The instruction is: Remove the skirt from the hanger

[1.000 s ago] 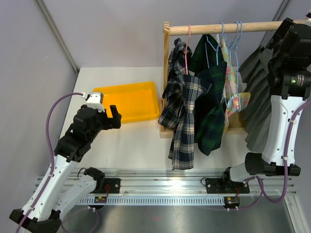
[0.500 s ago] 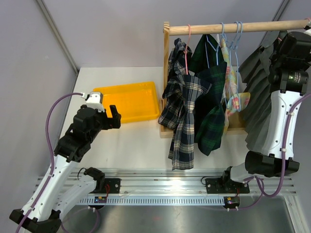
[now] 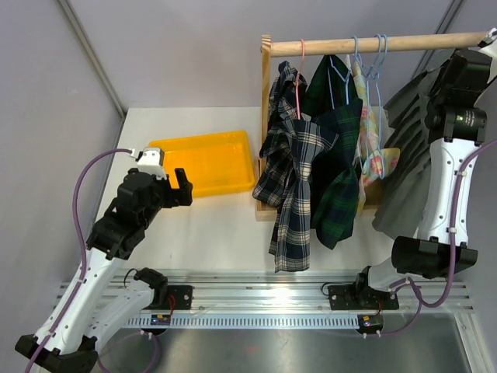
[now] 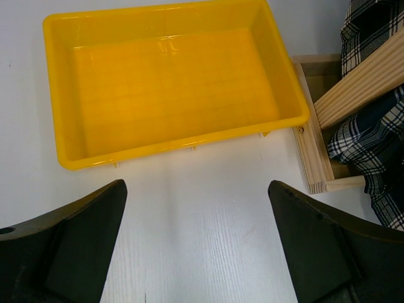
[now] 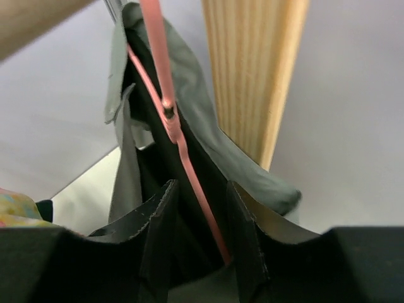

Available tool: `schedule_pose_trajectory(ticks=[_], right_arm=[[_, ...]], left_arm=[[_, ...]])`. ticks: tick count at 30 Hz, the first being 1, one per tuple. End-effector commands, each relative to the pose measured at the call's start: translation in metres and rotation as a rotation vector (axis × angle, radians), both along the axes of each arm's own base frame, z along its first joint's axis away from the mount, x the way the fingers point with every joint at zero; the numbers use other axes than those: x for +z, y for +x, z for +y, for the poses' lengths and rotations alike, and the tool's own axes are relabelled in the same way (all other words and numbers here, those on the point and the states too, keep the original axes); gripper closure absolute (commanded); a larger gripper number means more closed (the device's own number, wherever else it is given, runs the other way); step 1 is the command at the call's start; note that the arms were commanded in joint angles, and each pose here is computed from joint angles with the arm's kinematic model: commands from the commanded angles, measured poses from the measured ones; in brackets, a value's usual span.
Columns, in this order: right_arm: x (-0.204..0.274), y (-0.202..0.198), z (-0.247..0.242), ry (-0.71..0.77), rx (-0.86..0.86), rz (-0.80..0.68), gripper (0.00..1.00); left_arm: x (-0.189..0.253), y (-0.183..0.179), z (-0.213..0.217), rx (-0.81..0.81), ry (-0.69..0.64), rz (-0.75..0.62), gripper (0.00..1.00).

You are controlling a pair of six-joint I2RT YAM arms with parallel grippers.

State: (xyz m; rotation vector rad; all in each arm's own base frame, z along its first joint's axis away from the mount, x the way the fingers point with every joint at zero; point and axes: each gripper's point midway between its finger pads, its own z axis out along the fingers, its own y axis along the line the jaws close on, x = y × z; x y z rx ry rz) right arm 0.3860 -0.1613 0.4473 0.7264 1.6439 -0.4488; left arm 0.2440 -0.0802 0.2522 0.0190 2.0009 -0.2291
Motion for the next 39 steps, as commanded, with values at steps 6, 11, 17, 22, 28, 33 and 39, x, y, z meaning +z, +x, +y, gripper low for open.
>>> schedule_pose_trajectory(ticks=[6,11,17,22,28,33,39], right_arm=[[0.022,0.036,-0.002,0.009,0.029,-0.077,0.57],[0.034,0.04,-0.006,-0.012,0.014,-0.097,0.57],[0.05,0.029,-0.007,-0.025,-0.007,-0.133,0.62],[0.066,0.014,-0.01,-0.055,-0.038,-0.168,0.62],[0.081,0.002,-0.009,-0.064,-0.046,-0.208,1.0],[0.101,-0.01,-0.004,-0.076,-0.028,-0.258,1.0],[0.134,-0.027,0.017,-0.066,0.07,-0.353,1.0]], left_arm=[[0.01,0.005,0.003,0.016,-0.001,-0.043,0.01],[0.01,0.005,0.003,0.017,-0.001,-0.043,0.01],[0.008,0.006,0.001,0.011,0.0,-0.035,0.01],[0.006,0.006,0.0,0.005,0.002,-0.029,0.01],[0.004,0.008,-0.001,0.001,0.005,-0.025,0.01],[0.004,0.009,0.002,0.019,0.012,-0.029,0.01],[0.005,0.013,0.003,0.033,0.019,-0.033,0.01]])
